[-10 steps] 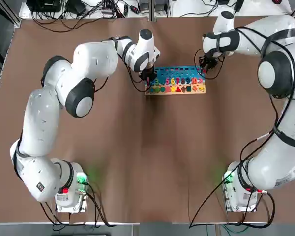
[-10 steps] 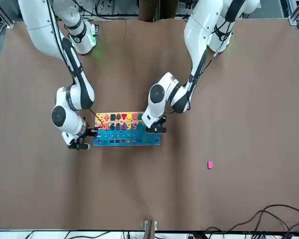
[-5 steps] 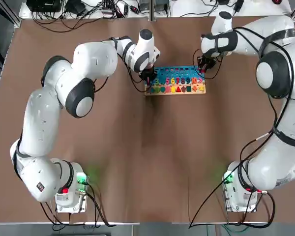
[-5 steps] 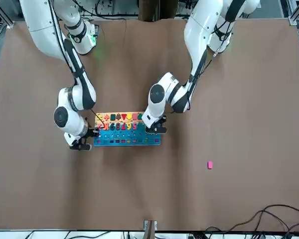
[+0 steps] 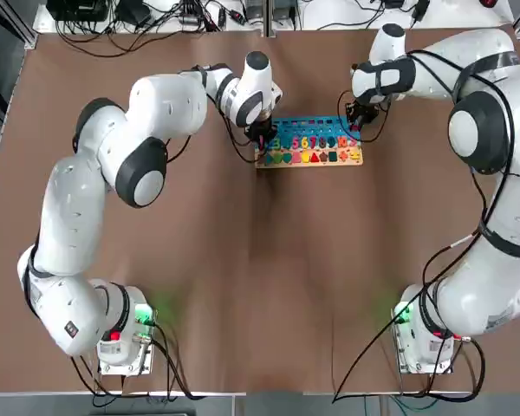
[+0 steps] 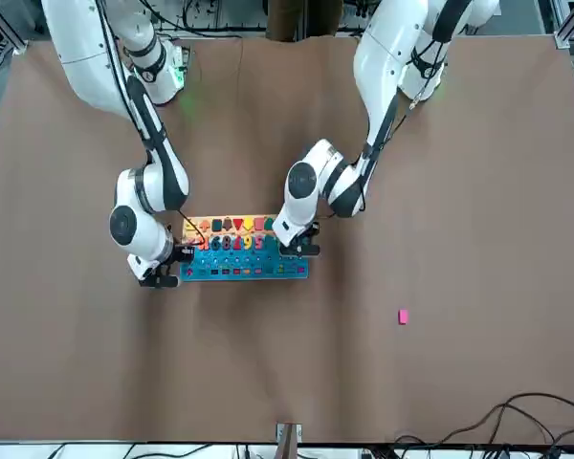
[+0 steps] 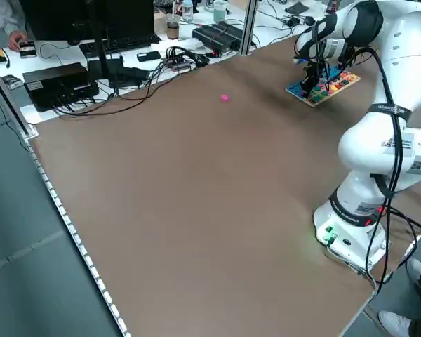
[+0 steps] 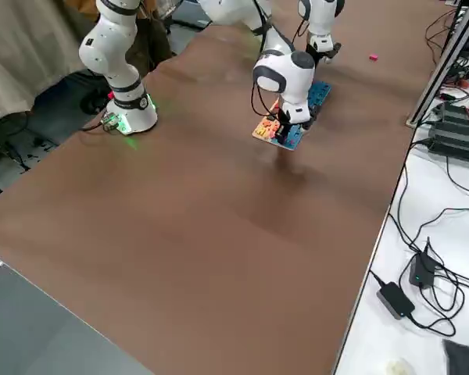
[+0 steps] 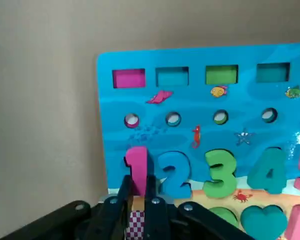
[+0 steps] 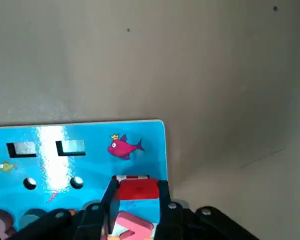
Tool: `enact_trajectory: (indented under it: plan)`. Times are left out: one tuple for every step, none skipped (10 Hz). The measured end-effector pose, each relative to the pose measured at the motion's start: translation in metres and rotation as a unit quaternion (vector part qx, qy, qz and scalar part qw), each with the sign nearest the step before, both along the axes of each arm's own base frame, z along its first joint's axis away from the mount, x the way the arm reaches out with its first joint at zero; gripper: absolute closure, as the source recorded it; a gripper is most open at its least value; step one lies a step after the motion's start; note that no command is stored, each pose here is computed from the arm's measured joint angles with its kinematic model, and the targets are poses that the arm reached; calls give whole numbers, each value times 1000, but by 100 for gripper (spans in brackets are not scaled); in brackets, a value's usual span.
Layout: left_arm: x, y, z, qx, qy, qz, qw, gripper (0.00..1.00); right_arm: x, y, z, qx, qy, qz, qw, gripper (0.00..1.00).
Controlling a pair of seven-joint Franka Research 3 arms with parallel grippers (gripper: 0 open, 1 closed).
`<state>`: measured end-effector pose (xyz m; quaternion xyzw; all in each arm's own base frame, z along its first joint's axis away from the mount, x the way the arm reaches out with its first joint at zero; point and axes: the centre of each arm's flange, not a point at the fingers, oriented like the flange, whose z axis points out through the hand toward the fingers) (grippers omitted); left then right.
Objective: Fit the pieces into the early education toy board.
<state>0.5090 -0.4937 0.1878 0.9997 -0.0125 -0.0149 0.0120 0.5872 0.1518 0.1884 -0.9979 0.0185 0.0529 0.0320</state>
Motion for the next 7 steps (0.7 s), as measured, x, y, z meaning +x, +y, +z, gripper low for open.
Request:
enact_trajectory:
  plan:
    - [0, 0, 0, 0, 0, 0, 1000, 86, 0, 0, -2, 0, 1, 0, 1000, 64]
    - [-1, 0, 0, 0, 1, 1, 1000, 86, 0, 0, -3, -1, 2, -1, 1000, 64]
    - [-1, 0, 0, 0, 1, 6, 1000, 86, 0, 0, -3, -1, 2, -3, 1000, 64]
    - [-1, 0, 0, 0, 1, 9, 1000, 86, 0, 0, -3, -1, 2, -5, 1000, 64]
    - [-1, 0, 0, 0, 1, 9, 1000, 86, 0, 0, -3, -1, 2, -7, 1000, 64]
    - [-1, 0, 0, 0, 1, 9, 1000, 86, 0, 0, -3, -1, 2, -10, 1000, 64]
    - [-1, 0, 0, 0, 1, 9, 1000, 86, 0, 1, -3, -2, 2, -13, 1000, 64]
